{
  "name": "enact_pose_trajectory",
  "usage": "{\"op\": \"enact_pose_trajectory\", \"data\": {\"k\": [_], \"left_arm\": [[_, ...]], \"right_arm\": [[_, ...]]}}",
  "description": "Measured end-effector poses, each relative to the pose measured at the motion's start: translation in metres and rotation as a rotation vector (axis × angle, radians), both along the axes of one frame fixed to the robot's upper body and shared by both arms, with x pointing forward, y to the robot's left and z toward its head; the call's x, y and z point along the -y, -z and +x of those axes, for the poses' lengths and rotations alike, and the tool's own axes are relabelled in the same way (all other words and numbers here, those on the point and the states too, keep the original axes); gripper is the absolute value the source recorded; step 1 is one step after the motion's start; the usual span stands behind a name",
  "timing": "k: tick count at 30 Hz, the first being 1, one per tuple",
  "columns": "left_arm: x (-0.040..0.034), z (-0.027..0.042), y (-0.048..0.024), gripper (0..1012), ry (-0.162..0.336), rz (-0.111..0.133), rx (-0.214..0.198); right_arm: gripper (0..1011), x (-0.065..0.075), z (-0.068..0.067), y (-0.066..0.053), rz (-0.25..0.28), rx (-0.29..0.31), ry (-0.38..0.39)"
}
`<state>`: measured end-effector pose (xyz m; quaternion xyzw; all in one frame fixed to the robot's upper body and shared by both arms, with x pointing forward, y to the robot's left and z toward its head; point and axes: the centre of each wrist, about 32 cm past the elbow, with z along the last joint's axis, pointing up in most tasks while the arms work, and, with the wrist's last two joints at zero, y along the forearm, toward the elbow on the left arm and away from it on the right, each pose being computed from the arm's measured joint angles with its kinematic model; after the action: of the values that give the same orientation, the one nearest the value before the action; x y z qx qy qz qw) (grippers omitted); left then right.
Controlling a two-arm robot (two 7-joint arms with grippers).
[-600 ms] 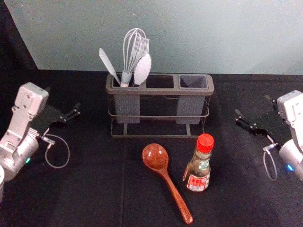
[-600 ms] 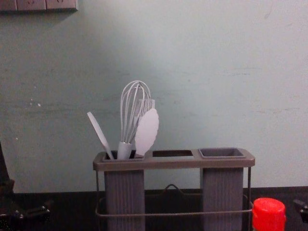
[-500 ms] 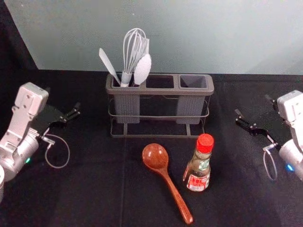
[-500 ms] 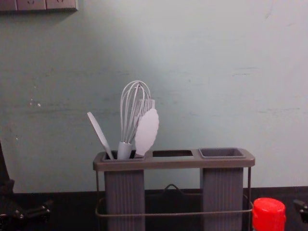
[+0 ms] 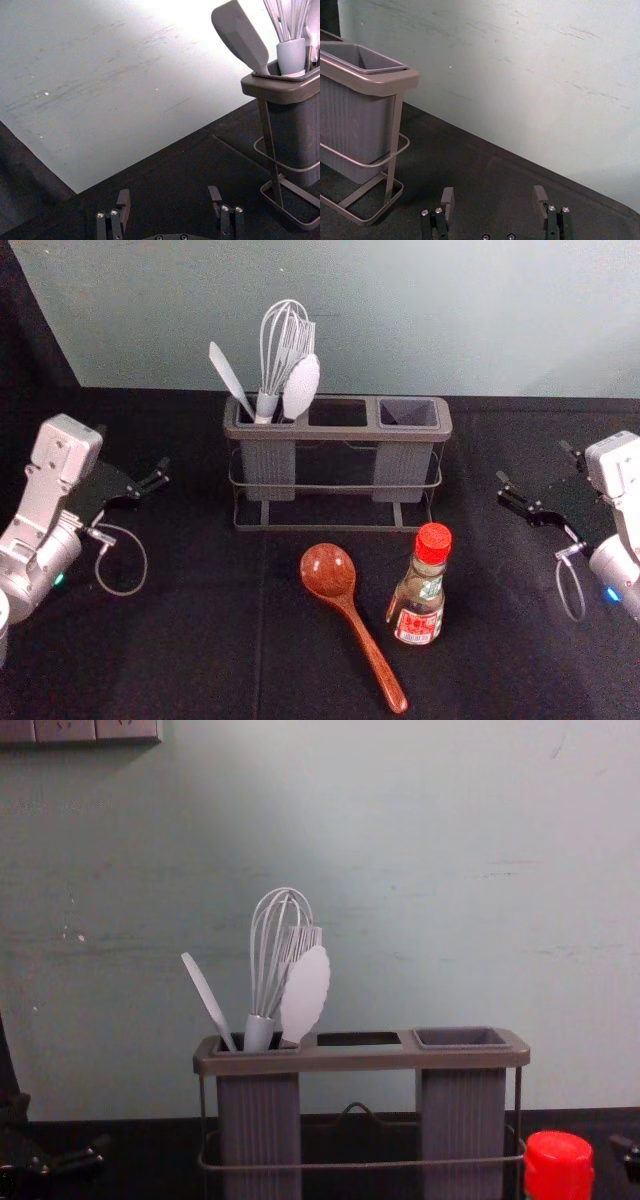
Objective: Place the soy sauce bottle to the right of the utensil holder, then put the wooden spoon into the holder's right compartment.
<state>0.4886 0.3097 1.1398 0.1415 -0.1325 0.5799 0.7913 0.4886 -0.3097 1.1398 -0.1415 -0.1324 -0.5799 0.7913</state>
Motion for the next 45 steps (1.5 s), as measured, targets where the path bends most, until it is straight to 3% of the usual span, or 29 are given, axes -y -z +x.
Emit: {"op": "enact_pose_trajectory", "data": {"k": [35, 45], "left_arm": [[0.0000, 0.0000, 0.0000, 1011, 0.000, 0.000, 0.000], [0.0000, 0.0000, 0.0000, 1011, 0.000, 0.000, 0.000]], "right_arm": [[1003, 0.000, 0.000, 0.000, 0.000, 0.000, 0.000], [1003, 0.004, -0.015, -0.001, -0.003, 0.008, -0.003]]}}
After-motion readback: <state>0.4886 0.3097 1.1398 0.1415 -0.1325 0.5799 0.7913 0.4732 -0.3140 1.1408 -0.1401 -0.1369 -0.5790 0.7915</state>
